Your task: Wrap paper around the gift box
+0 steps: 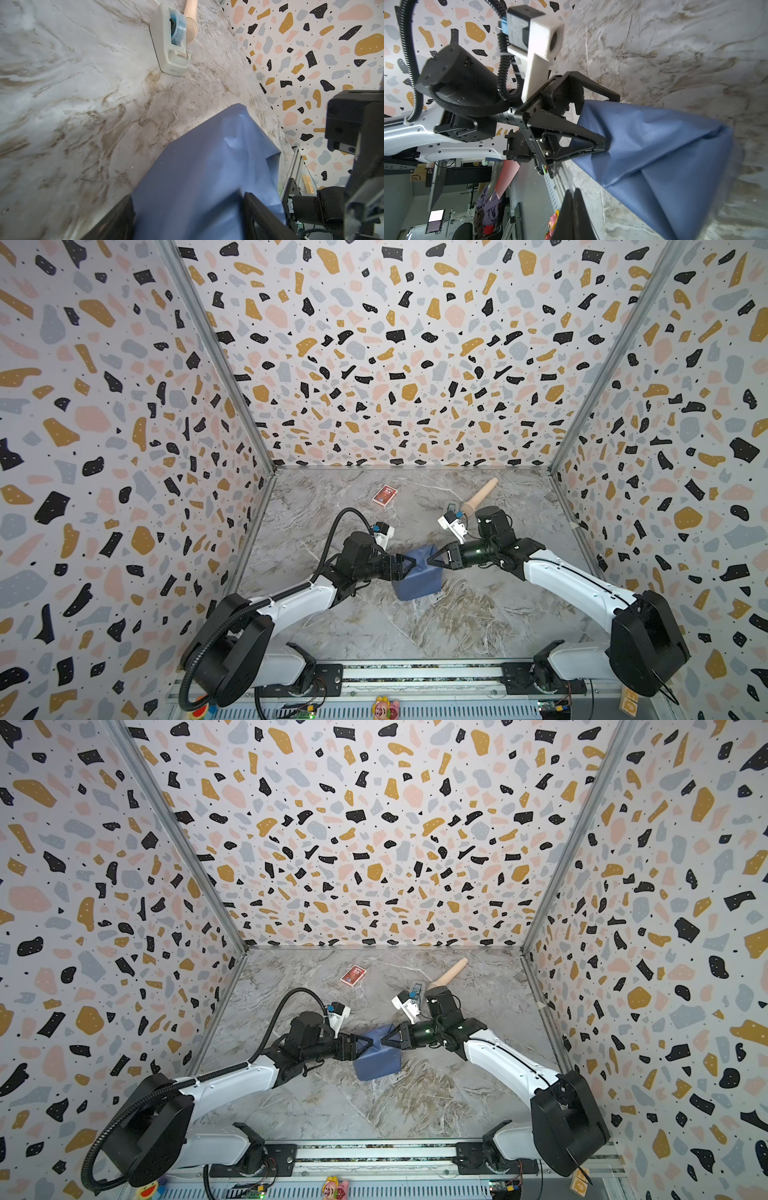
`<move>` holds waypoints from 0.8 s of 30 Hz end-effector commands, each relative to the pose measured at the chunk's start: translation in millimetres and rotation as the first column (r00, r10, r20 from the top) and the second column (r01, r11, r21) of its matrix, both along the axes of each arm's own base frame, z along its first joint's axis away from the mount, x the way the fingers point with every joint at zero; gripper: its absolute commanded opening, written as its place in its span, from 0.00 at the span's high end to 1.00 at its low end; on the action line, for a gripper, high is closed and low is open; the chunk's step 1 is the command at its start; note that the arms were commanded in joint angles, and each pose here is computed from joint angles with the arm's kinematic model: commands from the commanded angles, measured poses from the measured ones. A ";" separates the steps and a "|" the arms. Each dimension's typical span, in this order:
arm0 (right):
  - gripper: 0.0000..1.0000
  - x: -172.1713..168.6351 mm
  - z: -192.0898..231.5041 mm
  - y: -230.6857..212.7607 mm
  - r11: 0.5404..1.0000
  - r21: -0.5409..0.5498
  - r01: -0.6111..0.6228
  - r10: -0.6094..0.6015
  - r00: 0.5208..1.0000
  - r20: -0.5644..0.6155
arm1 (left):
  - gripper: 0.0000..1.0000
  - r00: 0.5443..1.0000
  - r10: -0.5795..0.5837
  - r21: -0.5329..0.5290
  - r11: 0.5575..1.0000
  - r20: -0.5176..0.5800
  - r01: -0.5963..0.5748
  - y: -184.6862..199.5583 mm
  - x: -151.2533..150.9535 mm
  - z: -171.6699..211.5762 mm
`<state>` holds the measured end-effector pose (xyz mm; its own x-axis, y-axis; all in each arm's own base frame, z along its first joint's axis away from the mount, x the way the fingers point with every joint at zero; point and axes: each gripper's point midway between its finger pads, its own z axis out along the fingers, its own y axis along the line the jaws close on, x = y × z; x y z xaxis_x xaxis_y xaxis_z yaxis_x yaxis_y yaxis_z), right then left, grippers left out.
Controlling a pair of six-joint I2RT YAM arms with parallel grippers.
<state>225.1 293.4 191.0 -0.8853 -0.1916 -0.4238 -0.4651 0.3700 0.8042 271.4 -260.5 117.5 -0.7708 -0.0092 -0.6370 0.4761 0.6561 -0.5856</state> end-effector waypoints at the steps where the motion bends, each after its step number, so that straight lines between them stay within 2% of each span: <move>1: 1.00 -3.3 8.8 3.4 0.999 0.003 -0.037 0.037 0.999 0.008 | 0.20 0.988 0.045 0.189 0.982 -0.148 -0.017 27.8 -21.1 -58.7; 24: 1.00 12.7 -22.2 6.9 0.995 -0.097 -0.032 0.033 0.999 0.009 | 0.20 0.988 0.043 0.187 0.982 -0.151 -0.014 27.6 -21.9 -59.3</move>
